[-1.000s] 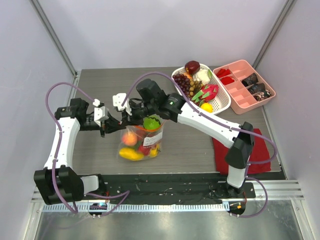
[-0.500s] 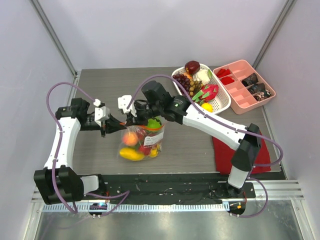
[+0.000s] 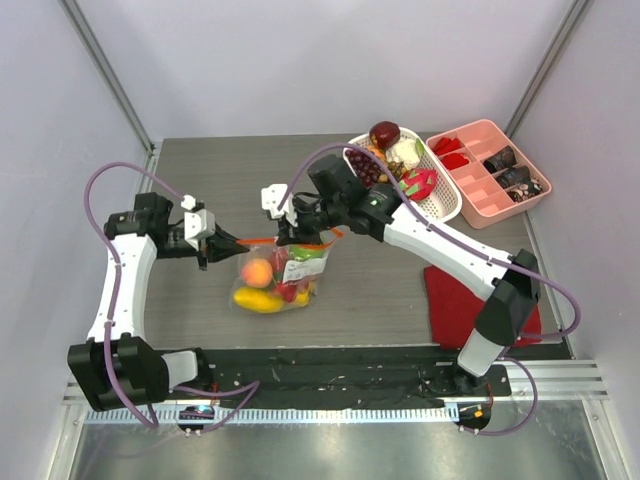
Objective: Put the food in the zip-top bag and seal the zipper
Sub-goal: Zip the zipper food storage bag at the center of the board.
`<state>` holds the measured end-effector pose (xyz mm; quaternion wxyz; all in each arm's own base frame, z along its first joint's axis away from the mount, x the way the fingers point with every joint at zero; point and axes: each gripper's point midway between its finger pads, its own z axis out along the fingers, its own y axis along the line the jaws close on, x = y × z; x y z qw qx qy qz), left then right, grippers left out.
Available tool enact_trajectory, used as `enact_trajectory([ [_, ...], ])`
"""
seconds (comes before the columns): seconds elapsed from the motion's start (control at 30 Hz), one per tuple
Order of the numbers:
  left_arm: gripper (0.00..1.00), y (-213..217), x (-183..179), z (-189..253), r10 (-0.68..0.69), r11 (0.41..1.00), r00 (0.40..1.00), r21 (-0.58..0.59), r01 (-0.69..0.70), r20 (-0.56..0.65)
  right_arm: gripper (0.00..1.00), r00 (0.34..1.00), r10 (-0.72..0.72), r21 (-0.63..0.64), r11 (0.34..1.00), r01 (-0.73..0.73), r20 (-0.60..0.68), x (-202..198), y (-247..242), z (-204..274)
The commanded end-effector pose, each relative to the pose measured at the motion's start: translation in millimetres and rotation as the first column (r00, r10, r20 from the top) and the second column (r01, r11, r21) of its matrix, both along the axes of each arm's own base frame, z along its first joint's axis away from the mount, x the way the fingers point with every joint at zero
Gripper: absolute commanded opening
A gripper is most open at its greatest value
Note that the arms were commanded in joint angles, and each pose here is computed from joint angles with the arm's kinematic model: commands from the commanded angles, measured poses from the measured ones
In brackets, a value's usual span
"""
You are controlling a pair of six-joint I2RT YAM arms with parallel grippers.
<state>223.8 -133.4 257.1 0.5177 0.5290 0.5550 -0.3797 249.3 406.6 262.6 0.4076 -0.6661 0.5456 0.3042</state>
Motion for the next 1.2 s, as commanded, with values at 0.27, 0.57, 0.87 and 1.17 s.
enact_trajectory([
  [0.27, 0.0, -2, -37, 31, 0.034, 0.995, 0.979, -0.089, -0.053, -0.203, 0.01, 0.983, -0.18, -0.218, 0.959, 0.181, 0.021, 24, -112, -31],
  [0.57, 0.0, 2, -32, 31, 0.054, 0.994, 0.976, -0.079, -0.072, -0.212, 0.01, 0.977, -0.212, -0.269, 0.939, 0.213, 0.035, 33, -147, -36],
  [0.87, 0.0, 5, -27, 28, 0.063, 0.994, 0.973, -0.075, -0.081, -0.22, 0.01, 0.968, -0.243, -0.349, 0.904, 0.247, 0.056, 37, -191, -48],
  [1.17, 0.0, 8, -21, 22, 0.071, 0.993, 0.948, -0.067, -0.096, -0.31, 0.08, 0.97, -0.238, -0.376, 0.896, 0.236, 0.042, 30, -206, -52],
])
